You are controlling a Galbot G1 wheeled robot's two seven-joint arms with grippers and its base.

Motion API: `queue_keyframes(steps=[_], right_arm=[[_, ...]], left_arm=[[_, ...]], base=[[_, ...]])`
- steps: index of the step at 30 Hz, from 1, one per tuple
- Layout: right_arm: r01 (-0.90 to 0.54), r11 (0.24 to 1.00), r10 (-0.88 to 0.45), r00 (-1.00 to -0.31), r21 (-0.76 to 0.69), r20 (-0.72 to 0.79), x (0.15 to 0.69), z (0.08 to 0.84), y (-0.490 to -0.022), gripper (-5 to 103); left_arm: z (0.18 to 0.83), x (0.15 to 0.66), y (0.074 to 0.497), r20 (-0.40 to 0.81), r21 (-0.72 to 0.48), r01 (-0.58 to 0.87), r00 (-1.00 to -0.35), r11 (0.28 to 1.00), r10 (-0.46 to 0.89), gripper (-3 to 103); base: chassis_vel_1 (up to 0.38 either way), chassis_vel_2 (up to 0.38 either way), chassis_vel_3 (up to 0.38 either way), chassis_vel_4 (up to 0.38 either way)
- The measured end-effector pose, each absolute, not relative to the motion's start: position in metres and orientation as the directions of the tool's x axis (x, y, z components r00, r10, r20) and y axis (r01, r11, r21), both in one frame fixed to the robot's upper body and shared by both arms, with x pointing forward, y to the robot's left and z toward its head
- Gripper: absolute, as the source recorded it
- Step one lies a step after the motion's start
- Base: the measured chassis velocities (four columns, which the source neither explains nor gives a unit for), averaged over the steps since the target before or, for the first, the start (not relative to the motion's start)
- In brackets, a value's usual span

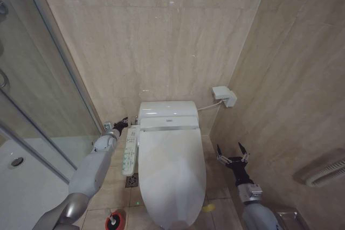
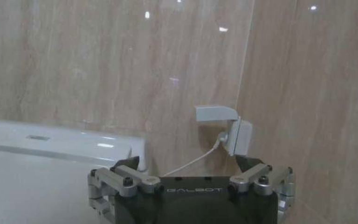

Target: Open the toilet lid, clean the toilet bowl with a toilet brush, close the toilet lid, and flush.

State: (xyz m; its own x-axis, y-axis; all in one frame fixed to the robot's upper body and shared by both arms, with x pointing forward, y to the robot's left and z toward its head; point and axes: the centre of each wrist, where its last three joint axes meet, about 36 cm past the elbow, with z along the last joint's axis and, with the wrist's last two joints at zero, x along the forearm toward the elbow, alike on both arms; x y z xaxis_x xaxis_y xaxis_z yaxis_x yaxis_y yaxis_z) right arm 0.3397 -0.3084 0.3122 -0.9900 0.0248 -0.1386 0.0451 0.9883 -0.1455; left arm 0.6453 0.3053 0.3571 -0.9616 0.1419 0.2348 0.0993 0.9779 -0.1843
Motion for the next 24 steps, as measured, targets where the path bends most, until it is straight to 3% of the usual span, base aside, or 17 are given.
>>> queue_keyframes(steps=[16, 24], right_arm=[[0.045, 0.988, 0.025, -0.990, -0.145, -0.139, 0.340, 0.312, -0.308, 100], [0.045, 0.988, 0.025, -0.990, -0.145, -0.138, 0.340, 0.312, -0.308, 100]], left_arm=[[0.370, 0.645, 0.288, 0.227, -0.205, 0.111, -0.961, 0.972, 0.157, 0], [0.387, 0.652, 0.280, 0.380, -0.265, 0.033, -0.915, 0.964, 0.136, 0]], base=[[-0.003, 0.014, 0.007, -0.004], [0.000, 0.000, 0.000, 0.000]])
